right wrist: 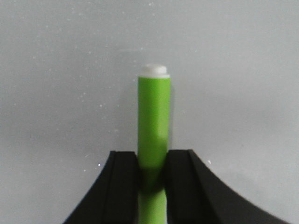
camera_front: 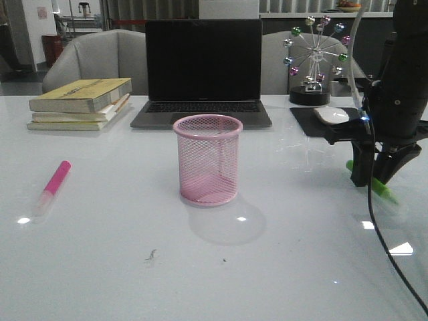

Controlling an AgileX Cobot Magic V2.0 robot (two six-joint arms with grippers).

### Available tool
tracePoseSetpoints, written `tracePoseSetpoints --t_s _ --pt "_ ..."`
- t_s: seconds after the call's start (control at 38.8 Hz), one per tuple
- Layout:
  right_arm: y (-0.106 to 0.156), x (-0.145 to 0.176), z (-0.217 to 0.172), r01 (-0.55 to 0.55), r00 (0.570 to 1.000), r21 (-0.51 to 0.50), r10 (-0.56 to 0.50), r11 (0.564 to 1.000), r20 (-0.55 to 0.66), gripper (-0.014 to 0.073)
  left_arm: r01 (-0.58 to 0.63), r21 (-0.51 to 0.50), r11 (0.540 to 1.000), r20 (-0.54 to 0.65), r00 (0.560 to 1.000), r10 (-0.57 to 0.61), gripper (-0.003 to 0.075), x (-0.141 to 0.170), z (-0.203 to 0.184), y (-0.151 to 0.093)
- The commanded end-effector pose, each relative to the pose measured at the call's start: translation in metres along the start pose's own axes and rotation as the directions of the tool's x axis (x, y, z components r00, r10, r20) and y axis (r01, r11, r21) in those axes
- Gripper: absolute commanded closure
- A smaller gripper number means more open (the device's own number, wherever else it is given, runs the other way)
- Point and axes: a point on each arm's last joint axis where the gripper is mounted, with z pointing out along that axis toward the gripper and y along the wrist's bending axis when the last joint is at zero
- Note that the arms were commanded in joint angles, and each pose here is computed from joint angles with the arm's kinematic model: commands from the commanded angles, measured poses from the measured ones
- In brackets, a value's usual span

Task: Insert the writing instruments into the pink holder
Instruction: 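Lower the right gripper onto the lime-green marker and close on it, then lift the green marker and carry it over the pink holder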

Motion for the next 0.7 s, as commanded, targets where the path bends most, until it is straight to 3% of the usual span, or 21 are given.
tracePoseSetpoints --t_s 0.0,0.08,0.21,0.46,0.67 --pt "0.005 -0.02 -0.037 0.016 0.99 -0.003 -0.016 1.0 0.14 0.0566 0.017 -0.002 1.0 0.103 0.995 -0.017 0.0377 -0.017 0.0 0.001" --pt "0.012 -0.029 -0.057 0.032 0.973 -0.006 -0.03 0.999 0.23 0.0566 0.017 -0.002 1.0 0.103 0.995 -0.017 0.0377 -0.017 0.0 0.001" --pt "0.029 -0.037 -0.107 0.069 0.898 -0.012 -0.057 0.998 0.437 0.0566 0.017 -0.002 1.0 0.103 0.995 -0.017 0.0377 -0.017 0.0 0.001" --pt "0.073 -0.036 -0.193 0.171 0.652 -0.035 -0.087 0.985 0.753 0.0566 0.017 -0.002 1.0 0.103 0.995 -0.017 0.0377 -0.017 0.0 0.001" --pt "0.134 -0.018 -0.2 0.312 0.484 -0.074 -0.092 0.947 0.87 0.0566 0.017 -0.002 1.0 0.103 0.995 -0.017 0.0377 -0.017 0.0 0.001"
